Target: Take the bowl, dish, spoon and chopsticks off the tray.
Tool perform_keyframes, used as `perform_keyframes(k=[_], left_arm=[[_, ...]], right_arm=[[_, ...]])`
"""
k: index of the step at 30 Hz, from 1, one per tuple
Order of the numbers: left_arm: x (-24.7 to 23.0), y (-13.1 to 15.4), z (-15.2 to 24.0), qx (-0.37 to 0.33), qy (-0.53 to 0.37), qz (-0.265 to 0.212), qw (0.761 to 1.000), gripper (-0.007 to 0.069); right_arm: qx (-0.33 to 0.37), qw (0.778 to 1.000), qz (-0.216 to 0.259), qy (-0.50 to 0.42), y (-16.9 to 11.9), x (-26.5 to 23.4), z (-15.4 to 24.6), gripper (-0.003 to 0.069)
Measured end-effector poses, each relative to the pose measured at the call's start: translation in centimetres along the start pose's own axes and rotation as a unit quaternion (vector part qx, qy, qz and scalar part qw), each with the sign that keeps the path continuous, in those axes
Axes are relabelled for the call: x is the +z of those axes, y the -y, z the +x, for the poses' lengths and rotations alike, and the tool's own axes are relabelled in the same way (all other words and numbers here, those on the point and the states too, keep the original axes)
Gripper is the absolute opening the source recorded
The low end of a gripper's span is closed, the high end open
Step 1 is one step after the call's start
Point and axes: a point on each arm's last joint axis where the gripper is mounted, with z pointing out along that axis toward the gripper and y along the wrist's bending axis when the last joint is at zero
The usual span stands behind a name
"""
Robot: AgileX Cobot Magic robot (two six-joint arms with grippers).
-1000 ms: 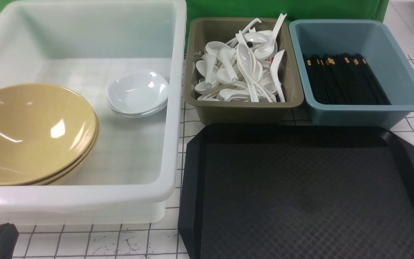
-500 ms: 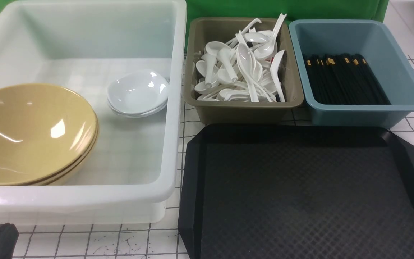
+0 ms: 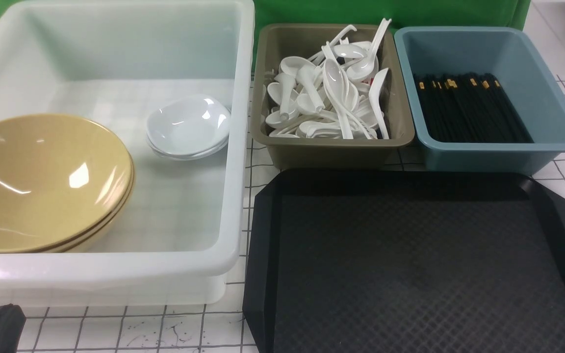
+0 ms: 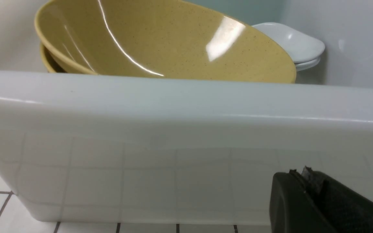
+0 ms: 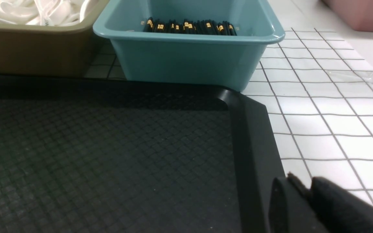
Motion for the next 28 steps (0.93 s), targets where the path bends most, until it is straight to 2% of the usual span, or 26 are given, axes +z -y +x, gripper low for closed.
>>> perform_keyframes(k=[28], left_arm=[[0.0,0.0,0.0,0.0,0.0,0.0,1.0,-0.0006]], right_arm=[[0.0,1.0,0.0,0.0,0.0,0.0,0.0,0.0162]])
